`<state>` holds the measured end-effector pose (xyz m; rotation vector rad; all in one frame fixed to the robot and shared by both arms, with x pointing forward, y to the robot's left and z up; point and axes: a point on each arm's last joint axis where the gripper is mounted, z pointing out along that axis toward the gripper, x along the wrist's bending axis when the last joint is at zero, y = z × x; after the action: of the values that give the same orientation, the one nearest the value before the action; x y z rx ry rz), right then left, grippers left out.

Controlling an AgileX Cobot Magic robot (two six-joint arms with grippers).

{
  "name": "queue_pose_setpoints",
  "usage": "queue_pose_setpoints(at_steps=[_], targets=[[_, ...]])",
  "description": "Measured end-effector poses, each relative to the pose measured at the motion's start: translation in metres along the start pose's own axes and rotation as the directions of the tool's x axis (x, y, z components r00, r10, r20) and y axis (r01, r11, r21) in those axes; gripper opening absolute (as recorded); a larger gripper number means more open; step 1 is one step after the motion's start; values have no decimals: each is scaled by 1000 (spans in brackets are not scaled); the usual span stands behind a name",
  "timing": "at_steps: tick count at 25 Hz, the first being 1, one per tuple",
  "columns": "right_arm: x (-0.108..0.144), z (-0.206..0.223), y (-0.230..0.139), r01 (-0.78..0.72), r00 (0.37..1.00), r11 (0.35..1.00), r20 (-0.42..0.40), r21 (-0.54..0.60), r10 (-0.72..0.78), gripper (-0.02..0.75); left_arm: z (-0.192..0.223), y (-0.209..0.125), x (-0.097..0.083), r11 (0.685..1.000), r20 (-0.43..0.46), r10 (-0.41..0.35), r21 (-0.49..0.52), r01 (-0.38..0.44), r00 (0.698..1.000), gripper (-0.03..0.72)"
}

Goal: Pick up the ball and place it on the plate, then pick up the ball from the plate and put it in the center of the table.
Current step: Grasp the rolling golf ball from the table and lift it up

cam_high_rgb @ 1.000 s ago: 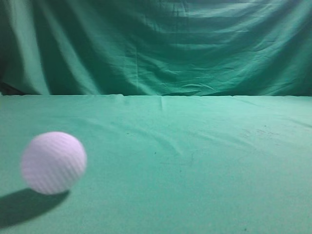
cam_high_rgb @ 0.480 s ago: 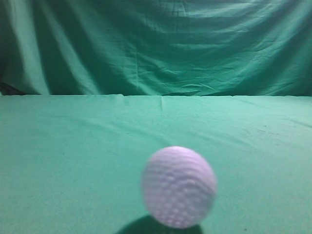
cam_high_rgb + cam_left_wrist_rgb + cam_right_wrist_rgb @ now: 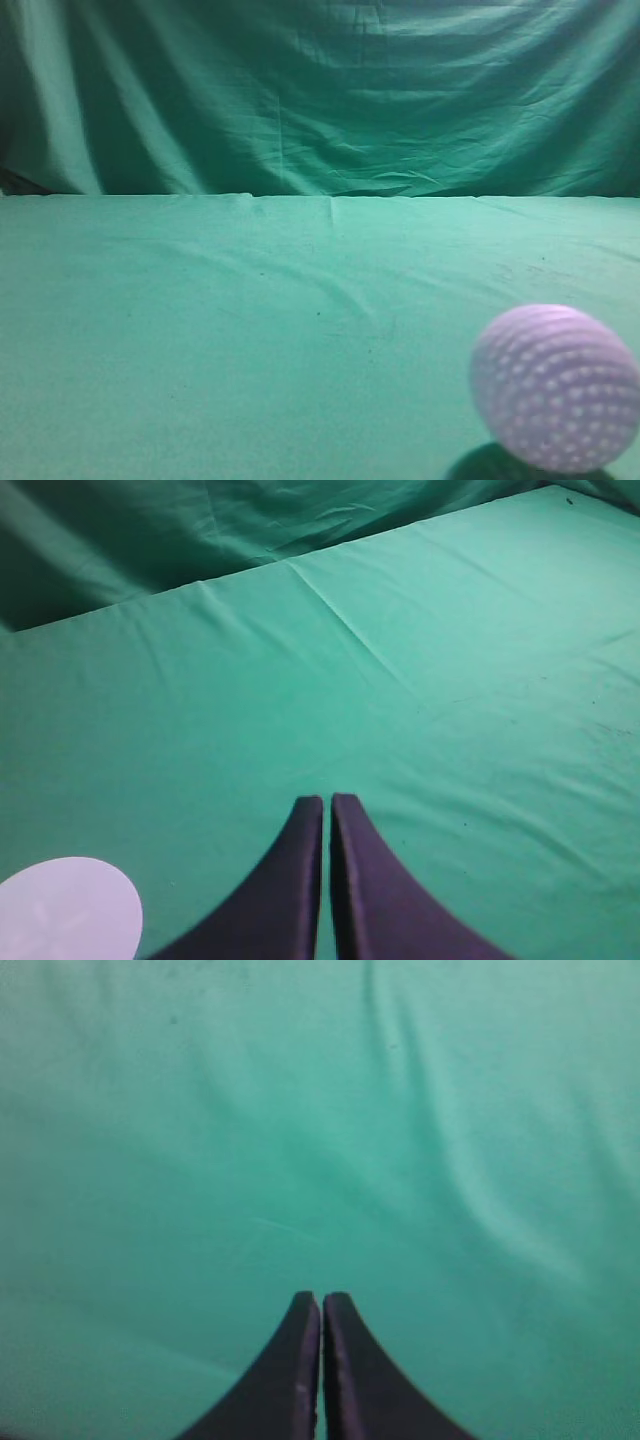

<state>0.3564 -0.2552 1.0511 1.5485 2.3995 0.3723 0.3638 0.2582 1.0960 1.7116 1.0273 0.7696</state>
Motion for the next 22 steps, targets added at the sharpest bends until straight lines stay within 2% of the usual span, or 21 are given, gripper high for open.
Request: queue_pose_setpoints(at_steps=[5,8,14,22], targets=[[14,15,11,77,996,995,-45,62,-75,0,3,-1,1,1000,2,-2,12,2,1000,0],[23,20,17,127,990,991,-69,39,-124,0,3,-1,1,1000,4,-7,11,7,1000,0],[42,25,22,184,977,982,-116,30,-179,0,3,1,-2,998,32,-66,-3,67,997,0],[65,26,25,265,950,964,-173,14,-258,0,3,-3,-6,997,75,-69,38,66,995,0]])
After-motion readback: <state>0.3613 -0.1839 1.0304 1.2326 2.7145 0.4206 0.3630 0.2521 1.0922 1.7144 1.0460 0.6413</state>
